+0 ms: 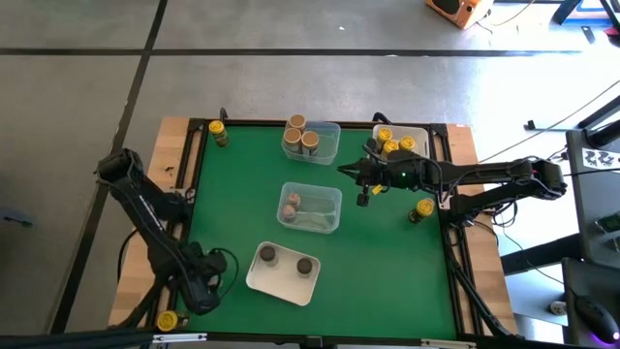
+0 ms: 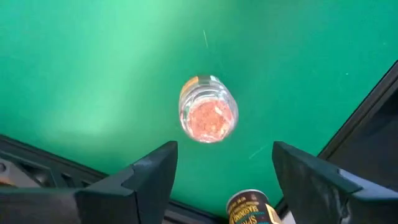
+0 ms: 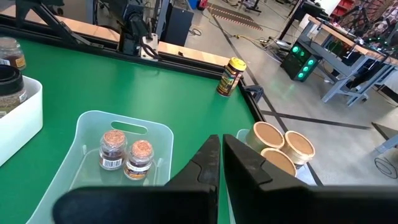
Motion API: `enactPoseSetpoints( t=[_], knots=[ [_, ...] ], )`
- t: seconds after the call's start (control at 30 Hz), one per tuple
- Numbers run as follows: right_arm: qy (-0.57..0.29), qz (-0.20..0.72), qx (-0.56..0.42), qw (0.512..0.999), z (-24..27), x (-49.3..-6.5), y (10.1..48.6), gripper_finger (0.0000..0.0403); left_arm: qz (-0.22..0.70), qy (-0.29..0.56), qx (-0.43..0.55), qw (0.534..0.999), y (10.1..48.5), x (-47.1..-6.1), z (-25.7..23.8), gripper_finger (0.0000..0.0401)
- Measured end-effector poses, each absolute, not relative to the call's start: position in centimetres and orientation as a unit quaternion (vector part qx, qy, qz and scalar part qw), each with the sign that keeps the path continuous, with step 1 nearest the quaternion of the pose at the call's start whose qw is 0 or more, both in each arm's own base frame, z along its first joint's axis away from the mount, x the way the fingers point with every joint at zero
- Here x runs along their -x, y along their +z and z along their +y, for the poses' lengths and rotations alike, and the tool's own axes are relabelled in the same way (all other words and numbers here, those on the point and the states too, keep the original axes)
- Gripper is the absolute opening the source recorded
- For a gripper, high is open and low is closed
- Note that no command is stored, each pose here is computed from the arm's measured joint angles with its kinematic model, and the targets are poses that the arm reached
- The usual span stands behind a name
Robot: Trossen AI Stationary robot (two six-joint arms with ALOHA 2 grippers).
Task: Sort spices by type
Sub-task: Put the light brown seasoning bottle into the bottom transparent bin
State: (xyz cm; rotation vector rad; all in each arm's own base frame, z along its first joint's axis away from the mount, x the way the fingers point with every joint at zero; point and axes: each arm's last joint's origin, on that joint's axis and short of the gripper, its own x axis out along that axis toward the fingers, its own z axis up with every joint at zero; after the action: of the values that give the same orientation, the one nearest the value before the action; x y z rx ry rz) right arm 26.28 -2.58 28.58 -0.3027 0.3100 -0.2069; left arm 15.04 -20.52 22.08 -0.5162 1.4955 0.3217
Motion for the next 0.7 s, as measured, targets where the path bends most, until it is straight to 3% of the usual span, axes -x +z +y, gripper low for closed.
enactPoseSetpoints(
  t=[0.7],
  knots=[
    [-0.102, 0.153, 0.150, 0.971, -2.6, -26.3, 28.6, 0.0021, 0.652, 0.138, 0.200, 0.719, 18.8, -14.2, -20.0, 0.0255]
  ],
)
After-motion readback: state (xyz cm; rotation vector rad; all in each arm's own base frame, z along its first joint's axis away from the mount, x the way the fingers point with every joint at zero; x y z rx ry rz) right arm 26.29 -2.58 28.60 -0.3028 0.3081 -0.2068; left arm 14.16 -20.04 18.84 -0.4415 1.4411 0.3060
